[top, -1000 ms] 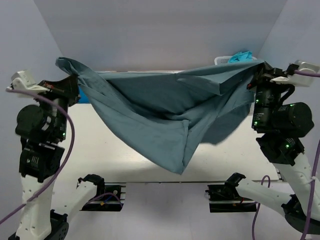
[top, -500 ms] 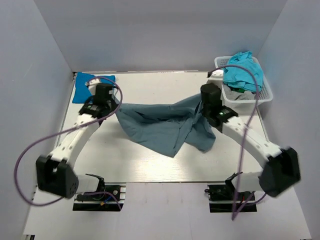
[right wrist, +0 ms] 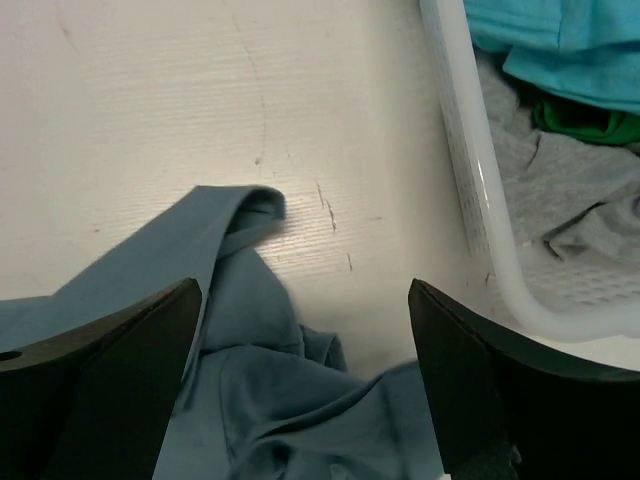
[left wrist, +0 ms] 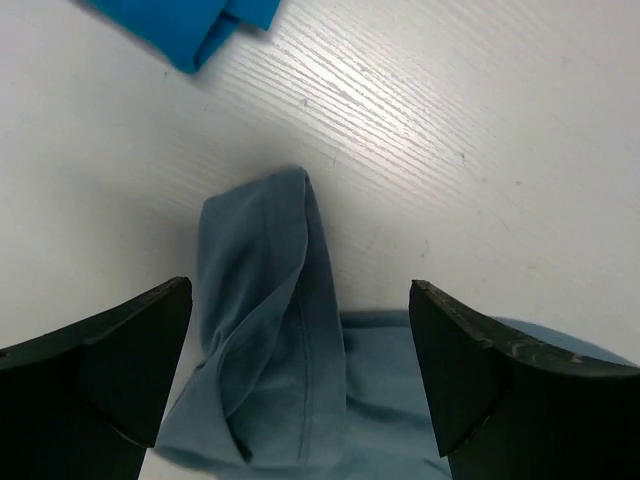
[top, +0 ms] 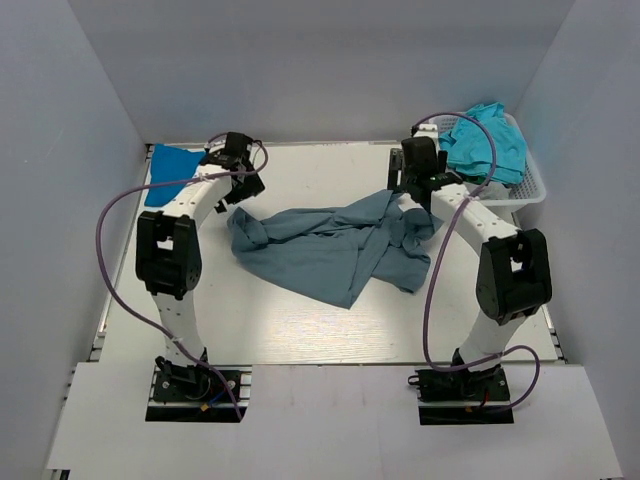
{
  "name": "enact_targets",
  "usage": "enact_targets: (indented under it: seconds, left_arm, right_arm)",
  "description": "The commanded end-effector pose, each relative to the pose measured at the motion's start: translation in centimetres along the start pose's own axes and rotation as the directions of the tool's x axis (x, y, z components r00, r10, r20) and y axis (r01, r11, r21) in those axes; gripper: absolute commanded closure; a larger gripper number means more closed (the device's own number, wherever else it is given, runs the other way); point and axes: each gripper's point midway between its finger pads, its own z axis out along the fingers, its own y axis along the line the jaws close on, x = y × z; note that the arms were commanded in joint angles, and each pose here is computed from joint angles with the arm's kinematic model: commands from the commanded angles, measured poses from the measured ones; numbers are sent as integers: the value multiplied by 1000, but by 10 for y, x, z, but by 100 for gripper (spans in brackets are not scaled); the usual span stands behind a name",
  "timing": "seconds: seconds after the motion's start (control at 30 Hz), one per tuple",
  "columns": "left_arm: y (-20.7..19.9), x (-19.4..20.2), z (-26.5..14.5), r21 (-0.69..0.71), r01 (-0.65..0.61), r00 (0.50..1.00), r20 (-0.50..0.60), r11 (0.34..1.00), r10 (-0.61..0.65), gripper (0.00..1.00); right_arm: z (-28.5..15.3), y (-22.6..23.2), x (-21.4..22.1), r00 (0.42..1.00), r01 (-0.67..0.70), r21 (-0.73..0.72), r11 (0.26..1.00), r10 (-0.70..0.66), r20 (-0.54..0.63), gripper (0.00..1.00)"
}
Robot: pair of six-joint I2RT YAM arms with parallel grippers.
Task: Fold and stack the t-shirts
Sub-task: Flatten out the tshirt
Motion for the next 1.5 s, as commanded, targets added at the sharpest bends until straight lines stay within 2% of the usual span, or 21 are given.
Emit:
enact_targets:
  seconds: [0.0,0.1,0.2,0.23,0.33,0.43,0.5,0.53,0.57,0.6,0.63,0.67,0.77,1.0,1.07,1.13,1.23,1.3,1.47]
  left_arm:
    - [7,-28,-53,33,-33,999,45,999,31,0]
    - [5,-27,-83,75,-87,994,68,993,82,0]
    - [-13,-16,-103,235,-200,980,63,951,190,0]
    - [-16,-21,-120,289,-218,975,96,932,198,0]
    - [-47,-5,-147,460,-269,963,137,846,232,0]
    - [-88,23,-176,625,-310,948,147,716,282,0]
    - [-114,44,-170,656,-331,934,125,678,336,0]
    - [-129,66,-172,669,-356,915,108,653,388,0]
    - [-145,69,-179,682,-370,906,117,631,406,0]
    - [-148,84,-172,655,-398,885,92,642,455,0]
    - [-163,118,-159,645,-432,849,54,631,526,0]
    - [-176,119,-164,641,-459,837,79,615,542,0]
    - [-188,152,-148,592,-517,789,49,618,613,0]
    - [-198,212,-147,564,-576,726,18,593,688,0]
    - [-190,221,-135,511,-579,729,-24,635,684,0]
    - [-189,219,-131,469,-589,740,-15,658,673,2]
    - [-187,220,-125,441,-568,762,-39,695,647,10]
    - [-196,220,-127,451,-566,771,-8,690,637,13]
    - [-201,232,-114,456,-545,777,-41,704,628,18]
  right_arm:
    - [-24,-2,-22,1000,-30,-49,998,30,6,10]
    - [-42,-10,-22,1000,-26,-53,998,25,-18,10]
    - [-60,-26,-18,998,-40,-15,999,39,-45,10]
    - [-65,-31,-19,998,-47,-1,999,47,-41,10]
    - [-76,-32,-2,992,-105,-18,994,103,-74,10]
    - [-76,-29,32,972,-170,-32,985,163,-168,10]
    - [-75,-31,42,963,-190,-29,981,181,-199,10]
    - [-73,-36,53,954,-202,-2,979,196,-225,10]
    - [-73,-37,57,950,-210,9,978,207,-235,10]
    - [-72,-43,59,938,-250,37,968,252,-239,10]
    - [-75,-47,65,932,-254,52,966,259,-252,10]
    - [-75,-50,70,927,-260,62,964,267,-262,10]
    - [-77,-56,79,911,-301,69,951,308,-273,10]
    - [-72,-81,95,869,-387,145,910,413,-273,10]
    - [-73,-84,94,861,-405,135,904,427,-278,10]
    - [-73,-86,95,856,-414,119,902,430,-288,10]
    - [-73,-81,94,858,-421,70,905,422,-293,10]
    - [-74,-82,90,869,-419,40,907,414,-270,10]
    - [-81,-87,83,885,-414,35,910,411,-221,10]
